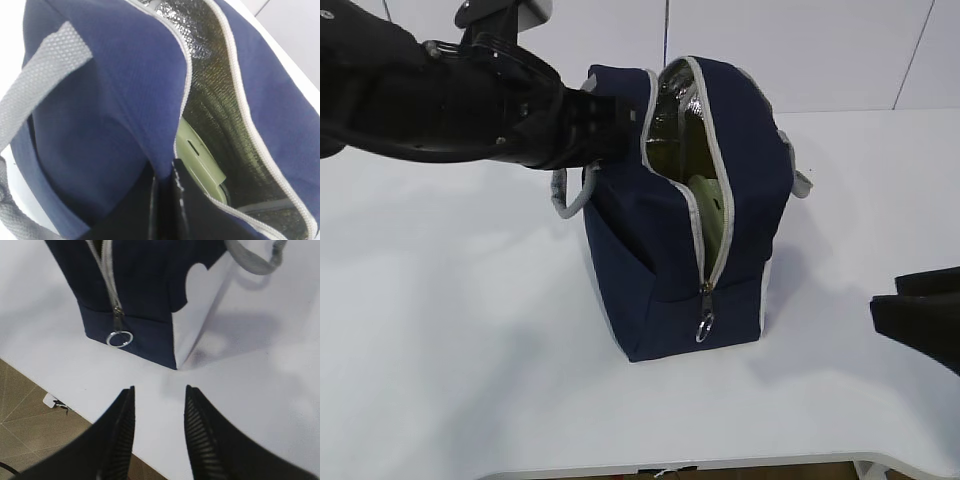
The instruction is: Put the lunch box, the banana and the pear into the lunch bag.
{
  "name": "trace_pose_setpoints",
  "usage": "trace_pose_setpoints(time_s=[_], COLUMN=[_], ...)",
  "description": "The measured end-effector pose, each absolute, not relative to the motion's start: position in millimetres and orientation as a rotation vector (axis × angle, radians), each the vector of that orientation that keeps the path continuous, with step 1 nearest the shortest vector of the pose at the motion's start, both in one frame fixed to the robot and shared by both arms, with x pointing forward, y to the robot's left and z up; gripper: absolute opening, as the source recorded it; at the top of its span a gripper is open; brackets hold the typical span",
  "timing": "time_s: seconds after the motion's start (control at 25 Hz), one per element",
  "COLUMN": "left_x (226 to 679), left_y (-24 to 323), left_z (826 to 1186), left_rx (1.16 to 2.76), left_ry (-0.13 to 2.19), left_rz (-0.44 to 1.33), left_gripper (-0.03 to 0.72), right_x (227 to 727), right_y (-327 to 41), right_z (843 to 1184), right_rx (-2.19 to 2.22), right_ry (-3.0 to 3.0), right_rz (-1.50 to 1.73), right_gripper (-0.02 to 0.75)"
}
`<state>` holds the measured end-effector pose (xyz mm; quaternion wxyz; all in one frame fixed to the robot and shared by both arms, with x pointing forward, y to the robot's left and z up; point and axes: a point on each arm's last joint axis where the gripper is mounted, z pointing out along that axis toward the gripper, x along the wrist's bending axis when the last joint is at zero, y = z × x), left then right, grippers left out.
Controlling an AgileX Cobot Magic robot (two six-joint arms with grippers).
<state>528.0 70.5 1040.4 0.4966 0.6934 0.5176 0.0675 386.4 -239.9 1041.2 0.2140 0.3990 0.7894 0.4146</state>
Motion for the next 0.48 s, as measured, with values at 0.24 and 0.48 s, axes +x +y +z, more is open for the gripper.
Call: trace_pose_setpoints(time_s=[0.24, 0.48], left_x=[527.9, 527.9], left_y=[70.5, 70.5], left_z=[1040.3, 1040.3], left_rx=[1.68, 1.68], left_ry=[1.253, 1.253], left_rz=[0.162, 0.162], left_gripper=[-0.014, -0.014], right_x=[380.5, 388.2], right_y=[-229.8, -218.5], right_z=[1026.6, 1010.9], right_rx=[0.901, 0.694], right_ry=[2.153, 2.258], right_rz=[1.342, 1.397], right_gripper=[0.294, 0.294])
